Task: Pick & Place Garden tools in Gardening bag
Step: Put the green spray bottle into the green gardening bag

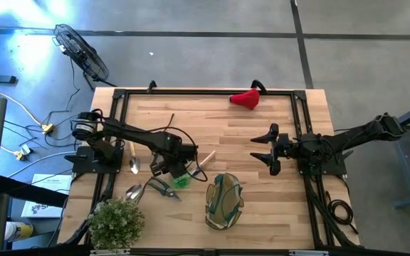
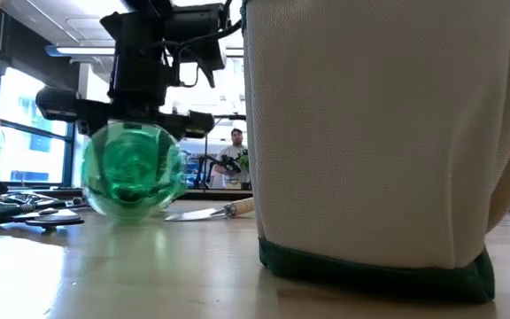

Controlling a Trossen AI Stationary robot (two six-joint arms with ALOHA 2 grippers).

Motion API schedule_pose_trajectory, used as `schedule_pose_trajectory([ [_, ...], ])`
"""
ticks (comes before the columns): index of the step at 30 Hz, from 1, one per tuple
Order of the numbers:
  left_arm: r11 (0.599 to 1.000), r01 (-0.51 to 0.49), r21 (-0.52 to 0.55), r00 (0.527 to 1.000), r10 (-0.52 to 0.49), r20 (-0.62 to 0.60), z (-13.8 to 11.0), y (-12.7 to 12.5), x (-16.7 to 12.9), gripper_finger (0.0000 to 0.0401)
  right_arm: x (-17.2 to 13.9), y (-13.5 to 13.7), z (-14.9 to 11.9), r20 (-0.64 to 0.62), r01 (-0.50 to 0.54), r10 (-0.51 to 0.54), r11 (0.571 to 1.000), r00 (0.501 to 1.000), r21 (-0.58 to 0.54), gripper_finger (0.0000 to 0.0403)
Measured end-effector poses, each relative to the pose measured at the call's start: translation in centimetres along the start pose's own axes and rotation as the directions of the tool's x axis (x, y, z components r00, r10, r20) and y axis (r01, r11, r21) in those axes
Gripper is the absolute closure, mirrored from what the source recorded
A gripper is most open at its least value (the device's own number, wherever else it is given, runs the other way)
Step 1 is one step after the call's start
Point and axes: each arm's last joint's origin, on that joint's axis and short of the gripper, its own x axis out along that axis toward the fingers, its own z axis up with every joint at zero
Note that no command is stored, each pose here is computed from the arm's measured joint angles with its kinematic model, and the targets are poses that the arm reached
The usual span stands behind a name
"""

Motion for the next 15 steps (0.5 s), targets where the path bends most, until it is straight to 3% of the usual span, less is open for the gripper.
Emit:
schedule_pose_trajectory([
  [8,0.999,0.051,-0.017,0.998,-0.051,-0.030,0.0,0.5,2.5,0.0198,0.1,0.0,-0.1,-0.010,0.002,-0.003,1.000,1.000,-0.003,0.0147],
  [15,0.997,0.047,-0.065,0.998,-0.049,-0.032,0.0,0.8,3.0,0.0200,0.1,0.0,-0.2,-0.013,0.014,-0.014,1.000,1.000,-0.006,0.0147],
])
